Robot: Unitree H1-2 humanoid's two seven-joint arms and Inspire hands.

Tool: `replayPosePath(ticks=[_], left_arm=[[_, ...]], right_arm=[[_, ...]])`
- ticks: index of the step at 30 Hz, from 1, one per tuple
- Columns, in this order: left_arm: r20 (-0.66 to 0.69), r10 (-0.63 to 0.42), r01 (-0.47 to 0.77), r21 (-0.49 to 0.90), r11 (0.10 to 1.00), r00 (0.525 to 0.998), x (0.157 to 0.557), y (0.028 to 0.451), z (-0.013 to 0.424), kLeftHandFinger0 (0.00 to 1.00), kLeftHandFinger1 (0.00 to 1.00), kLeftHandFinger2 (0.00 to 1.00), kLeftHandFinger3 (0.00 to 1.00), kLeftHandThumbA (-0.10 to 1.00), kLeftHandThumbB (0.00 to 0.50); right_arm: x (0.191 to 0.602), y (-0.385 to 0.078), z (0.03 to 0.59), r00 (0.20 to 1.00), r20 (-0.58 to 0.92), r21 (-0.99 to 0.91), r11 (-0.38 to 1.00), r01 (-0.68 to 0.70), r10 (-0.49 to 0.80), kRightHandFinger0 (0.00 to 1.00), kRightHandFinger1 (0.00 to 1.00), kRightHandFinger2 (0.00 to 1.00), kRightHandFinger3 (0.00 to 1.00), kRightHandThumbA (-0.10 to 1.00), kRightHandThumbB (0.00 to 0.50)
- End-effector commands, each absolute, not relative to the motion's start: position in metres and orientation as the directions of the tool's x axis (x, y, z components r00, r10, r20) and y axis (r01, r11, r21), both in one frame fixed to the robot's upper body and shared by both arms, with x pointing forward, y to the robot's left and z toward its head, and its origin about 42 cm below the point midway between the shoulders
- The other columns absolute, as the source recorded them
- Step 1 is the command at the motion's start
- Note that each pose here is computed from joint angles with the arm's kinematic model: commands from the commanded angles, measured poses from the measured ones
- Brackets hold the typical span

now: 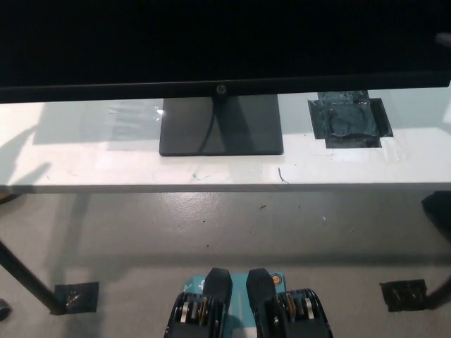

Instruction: The monitor is placed at the center of the table and the robot uses both its hand to grab the left and right sides of the monitor to tilt the angle of the monitor downwards

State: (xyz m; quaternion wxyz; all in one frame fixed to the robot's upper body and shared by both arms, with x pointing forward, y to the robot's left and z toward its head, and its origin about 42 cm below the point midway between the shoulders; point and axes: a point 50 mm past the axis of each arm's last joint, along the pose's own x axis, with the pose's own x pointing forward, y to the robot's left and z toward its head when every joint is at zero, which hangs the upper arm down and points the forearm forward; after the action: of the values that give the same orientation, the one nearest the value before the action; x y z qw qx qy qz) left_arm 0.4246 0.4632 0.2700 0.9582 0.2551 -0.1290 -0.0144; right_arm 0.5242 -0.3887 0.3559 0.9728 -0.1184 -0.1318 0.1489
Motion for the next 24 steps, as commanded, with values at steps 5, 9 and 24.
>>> replayPosePath(ticks=[5, 9, 24], left_arm=[[0.290, -0.188, -0.022, 0.593, 0.805, 0.938, 0.450, 0.442, 0.323, 1.00, 1.00, 1.00, 1.00, 1.00, 0.423], [0.290, -0.218, 0.004, 0.594, 0.804, 0.932, 0.456, 0.431, 0.328, 1.00, 1.00, 1.00, 1.00, 1.00, 0.436], [0.281, -0.259, 0.055, 0.573, 0.817, 0.924, 0.471, 0.414, 0.327, 1.00, 1.00, 1.00, 1.00, 0.97, 0.383]], right_arm=[[0.529, -0.390, 0.389, 0.903, 0.243, -0.343, 0.902, -0.261, 0.354, 1.00, 1.00, 1.00, 1.00, 0.89, 0.416], [0.532, -0.389, 0.381, 0.911, 0.222, -0.334, 0.905, -0.265, 0.348, 1.00, 1.00, 1.00, 1.00, 0.90, 0.412], [0.540, -0.377, 0.368, 0.917, 0.163, -0.382, 0.880, -0.281, 0.364, 1.00, 1.00, 1.00, 1.00, 0.97, 0.447]])
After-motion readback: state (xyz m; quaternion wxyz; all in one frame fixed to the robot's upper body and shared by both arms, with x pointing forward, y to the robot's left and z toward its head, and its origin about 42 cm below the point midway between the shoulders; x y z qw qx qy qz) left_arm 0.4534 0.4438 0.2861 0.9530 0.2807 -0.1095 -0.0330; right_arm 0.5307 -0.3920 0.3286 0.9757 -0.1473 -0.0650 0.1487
